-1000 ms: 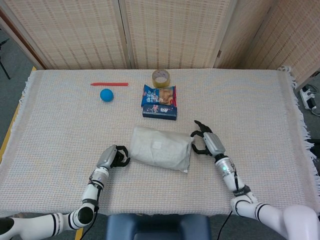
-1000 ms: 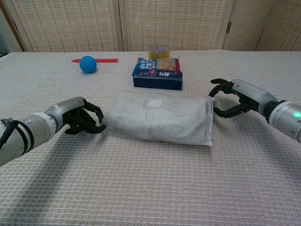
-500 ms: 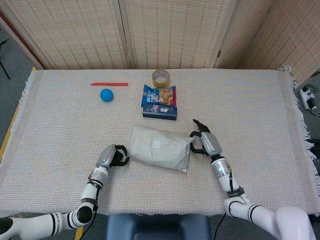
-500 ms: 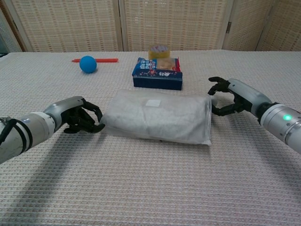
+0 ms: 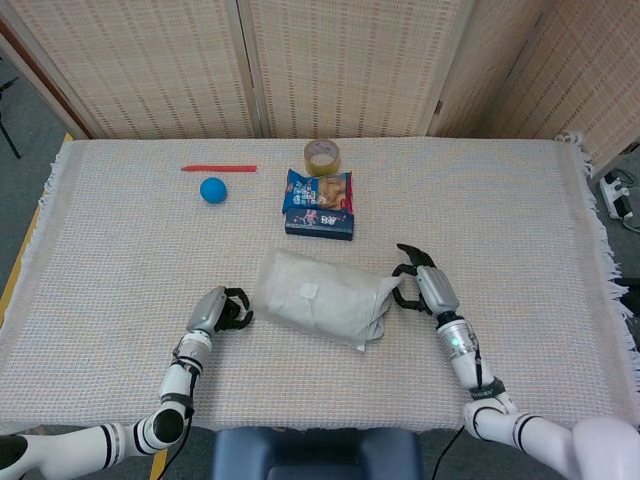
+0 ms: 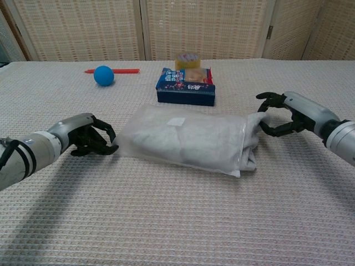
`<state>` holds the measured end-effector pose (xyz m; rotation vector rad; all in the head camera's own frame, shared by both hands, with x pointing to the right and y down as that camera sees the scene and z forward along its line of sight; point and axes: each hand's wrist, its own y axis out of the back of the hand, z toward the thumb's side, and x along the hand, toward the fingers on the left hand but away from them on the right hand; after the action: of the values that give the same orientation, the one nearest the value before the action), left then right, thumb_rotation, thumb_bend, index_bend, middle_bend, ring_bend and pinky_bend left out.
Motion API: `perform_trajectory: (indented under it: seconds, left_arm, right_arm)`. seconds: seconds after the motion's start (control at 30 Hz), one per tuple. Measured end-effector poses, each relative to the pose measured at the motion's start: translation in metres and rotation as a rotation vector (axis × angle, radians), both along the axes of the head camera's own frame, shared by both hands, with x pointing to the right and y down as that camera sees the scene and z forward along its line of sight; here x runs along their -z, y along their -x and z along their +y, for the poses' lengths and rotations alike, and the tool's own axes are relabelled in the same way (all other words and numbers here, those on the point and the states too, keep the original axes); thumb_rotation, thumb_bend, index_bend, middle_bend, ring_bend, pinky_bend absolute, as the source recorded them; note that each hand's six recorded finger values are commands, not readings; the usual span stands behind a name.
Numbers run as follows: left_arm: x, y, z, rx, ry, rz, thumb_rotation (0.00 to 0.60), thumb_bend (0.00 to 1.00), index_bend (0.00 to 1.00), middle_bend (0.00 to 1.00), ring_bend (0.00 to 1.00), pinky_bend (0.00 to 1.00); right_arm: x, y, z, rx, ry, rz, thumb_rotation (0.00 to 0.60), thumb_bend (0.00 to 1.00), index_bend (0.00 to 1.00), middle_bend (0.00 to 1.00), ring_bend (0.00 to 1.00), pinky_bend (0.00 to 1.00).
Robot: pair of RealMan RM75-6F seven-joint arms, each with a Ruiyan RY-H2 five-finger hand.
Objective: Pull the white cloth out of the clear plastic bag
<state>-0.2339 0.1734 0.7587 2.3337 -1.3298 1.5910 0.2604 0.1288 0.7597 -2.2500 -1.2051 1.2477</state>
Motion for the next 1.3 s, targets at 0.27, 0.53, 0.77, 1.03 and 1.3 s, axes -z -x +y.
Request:
perform_trajectory:
  seconds: [0.27,0.53,0.77,1.03,1.3]
  left_arm:
    - [-0.003,0.011,-0.006,0.023,-0.014,-0.017,0.600,0.97,0.75,1.00,1.00,1.00]
    - [0.000,0.027,-0.011,0.032,-0.036,-0.044,0.599,0.97,0.75,1.00,1.00,1.00]
    - [0.008,0.056,-0.013,0.033,-0.064,-0.091,0.600,0.96,0.75,1.00,1.00,1.00]
    - [0.026,0.089,-0.015,0.048,-0.110,-0.121,0.600,0.96,0.75,1.00,1.00,1.00]
    - [0.034,0.104,-0.007,0.025,-0.106,-0.122,0.489,0.40,0.24,1.00,1.00,1.00]
  right_arm:
    - [0.031,-0.045,-0.006,0.006,-0.036,0.050,0.600,0.60,0.77,0.07,0.00,0.00]
    - [0.056,-0.093,-0.010,-0.008,-0.068,0.126,0.600,0.60,0.77,0.07,0.00,0.00]
    - [0.071,-0.138,-0.015,-0.046,-0.082,0.208,0.600,0.60,0.77,0.07,0.00,0.00]
    - [0.088,-0.191,-0.023,-0.094,-0.107,0.318,0.600,0.60,0.77,0.07,0.00,0.00]
    - [0.094,-0.206,-0.019,-0.096,-0.089,0.331,0.600,0.52,0.36,0.00,0.00,0.00]
